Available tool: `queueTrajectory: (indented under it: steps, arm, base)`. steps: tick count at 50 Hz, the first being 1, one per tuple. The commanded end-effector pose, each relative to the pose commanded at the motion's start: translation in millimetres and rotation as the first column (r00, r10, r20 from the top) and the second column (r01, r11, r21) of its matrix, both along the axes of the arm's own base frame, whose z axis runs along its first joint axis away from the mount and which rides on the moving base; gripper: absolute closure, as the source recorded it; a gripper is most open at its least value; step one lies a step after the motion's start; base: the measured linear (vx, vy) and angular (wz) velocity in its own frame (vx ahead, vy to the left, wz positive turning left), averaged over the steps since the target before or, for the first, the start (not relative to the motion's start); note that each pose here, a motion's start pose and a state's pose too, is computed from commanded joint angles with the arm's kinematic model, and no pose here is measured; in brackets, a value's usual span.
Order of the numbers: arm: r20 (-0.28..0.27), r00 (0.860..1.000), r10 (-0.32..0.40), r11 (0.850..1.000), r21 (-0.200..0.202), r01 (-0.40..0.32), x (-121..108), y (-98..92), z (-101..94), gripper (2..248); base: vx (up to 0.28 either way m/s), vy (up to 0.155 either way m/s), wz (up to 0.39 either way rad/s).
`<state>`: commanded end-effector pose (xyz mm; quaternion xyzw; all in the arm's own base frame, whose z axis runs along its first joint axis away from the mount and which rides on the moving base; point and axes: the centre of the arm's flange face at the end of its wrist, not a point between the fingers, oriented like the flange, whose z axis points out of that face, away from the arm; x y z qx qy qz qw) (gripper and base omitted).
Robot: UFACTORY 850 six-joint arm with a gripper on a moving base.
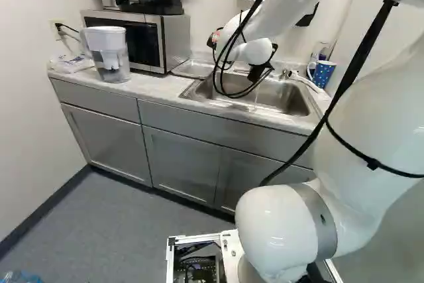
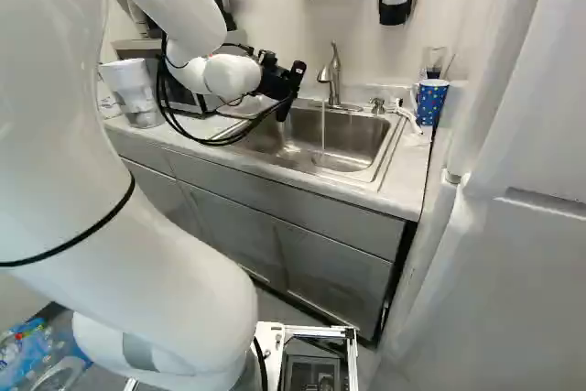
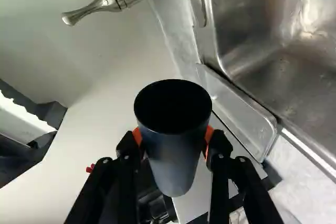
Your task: Rinse the cup and place it in the tray
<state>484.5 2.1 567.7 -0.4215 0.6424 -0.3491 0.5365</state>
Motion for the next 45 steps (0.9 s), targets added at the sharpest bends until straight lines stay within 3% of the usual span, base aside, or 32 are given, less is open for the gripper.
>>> queueTrajectory:
  steps: [12, 17, 24, 34, 45]
  arm:
    - [-0.001, 1.0, 0.023, 0.992, -0.124, -0.023, 0.0, 0.0, 0.0, 125]
    - [-0.001, 1.0, 0.025, 0.99, -0.137, -0.025, 0.0, 0.0, 0.0, 125]
    - [-0.003, 0.999, 0.036, 0.98, -0.195, -0.036, 0.0, 0.0, 0.0, 125]
    - [-0.007, 0.999, 0.054, 0.955, -0.291, -0.053, 0.0, 0.0, 0.0, 125]
    - [-0.014, 0.997, 0.073, 0.915, -0.397, -0.073, 0.0, 0.0, 0.0, 125]
  base:
    - [0.0, 0.0, 0.0]
    - [0.0, 0.0, 0.0]
    - [0.0, 0.0, 0.0]
    - [0.0, 0.0, 0.0]
    - [0.0, 0.0, 0.0]
